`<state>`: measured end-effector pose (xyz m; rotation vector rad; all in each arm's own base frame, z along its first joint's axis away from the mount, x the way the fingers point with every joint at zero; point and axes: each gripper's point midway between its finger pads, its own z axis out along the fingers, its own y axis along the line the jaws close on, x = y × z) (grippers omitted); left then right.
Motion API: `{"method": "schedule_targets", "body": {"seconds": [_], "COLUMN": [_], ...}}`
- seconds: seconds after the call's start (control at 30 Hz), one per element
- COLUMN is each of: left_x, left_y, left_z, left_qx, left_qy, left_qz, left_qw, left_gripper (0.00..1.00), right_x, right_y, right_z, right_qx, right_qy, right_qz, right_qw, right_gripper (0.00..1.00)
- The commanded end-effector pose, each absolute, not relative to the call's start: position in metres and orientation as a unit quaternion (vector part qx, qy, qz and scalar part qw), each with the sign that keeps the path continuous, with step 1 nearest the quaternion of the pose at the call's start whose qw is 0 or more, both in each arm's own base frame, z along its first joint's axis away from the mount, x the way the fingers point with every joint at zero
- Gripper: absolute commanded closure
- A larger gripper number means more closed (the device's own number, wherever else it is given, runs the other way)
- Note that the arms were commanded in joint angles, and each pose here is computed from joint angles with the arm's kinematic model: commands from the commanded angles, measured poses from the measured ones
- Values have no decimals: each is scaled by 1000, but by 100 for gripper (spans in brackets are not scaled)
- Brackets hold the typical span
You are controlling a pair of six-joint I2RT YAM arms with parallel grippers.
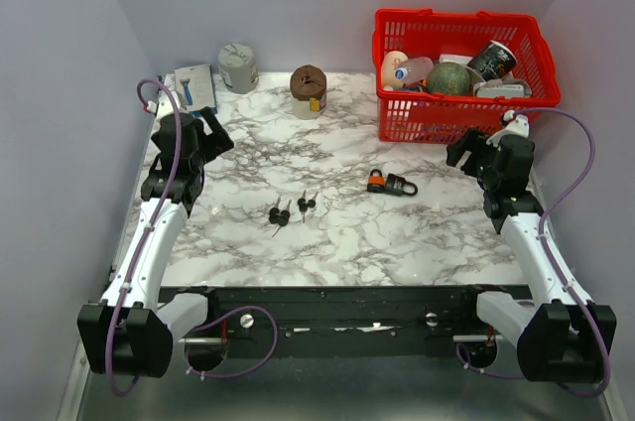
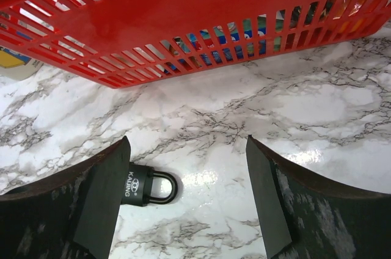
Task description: Unlock with the key
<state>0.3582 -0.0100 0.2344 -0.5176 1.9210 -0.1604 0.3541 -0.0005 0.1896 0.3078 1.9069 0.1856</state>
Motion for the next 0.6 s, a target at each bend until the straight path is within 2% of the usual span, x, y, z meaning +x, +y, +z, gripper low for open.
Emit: {"method": "schedule_targets", "body": {"seconds": [0.0,0.1,0.33,0.43,0.57], "left_x": [354,355,358,358,347], "left_y": [-12,-14,-62,-76,-135], "left_z": [240,242,250,243,233], "left_qx": [-194,-184,-104,-86,-11], "left_qy": [811,813,804,812,837], "left_qz": [-68,-71,-176,-171,-187], "left_qw": [547,548,558,552,514], "left_gripper": [1,1,11,12,16], "right_x": [352,350,356,356,354], "right_y": [-5,-14,-9,0,-2], "right_z": [196,200,213,218,221], "right_qx": [134,142,121,95,94], "right_qy": [803,799,798,800,799], "right_qz": [70,47,54,71,65], "right_qw": [577,582,588,588,591], "right_gripper": [16,16,16,19,19]}}
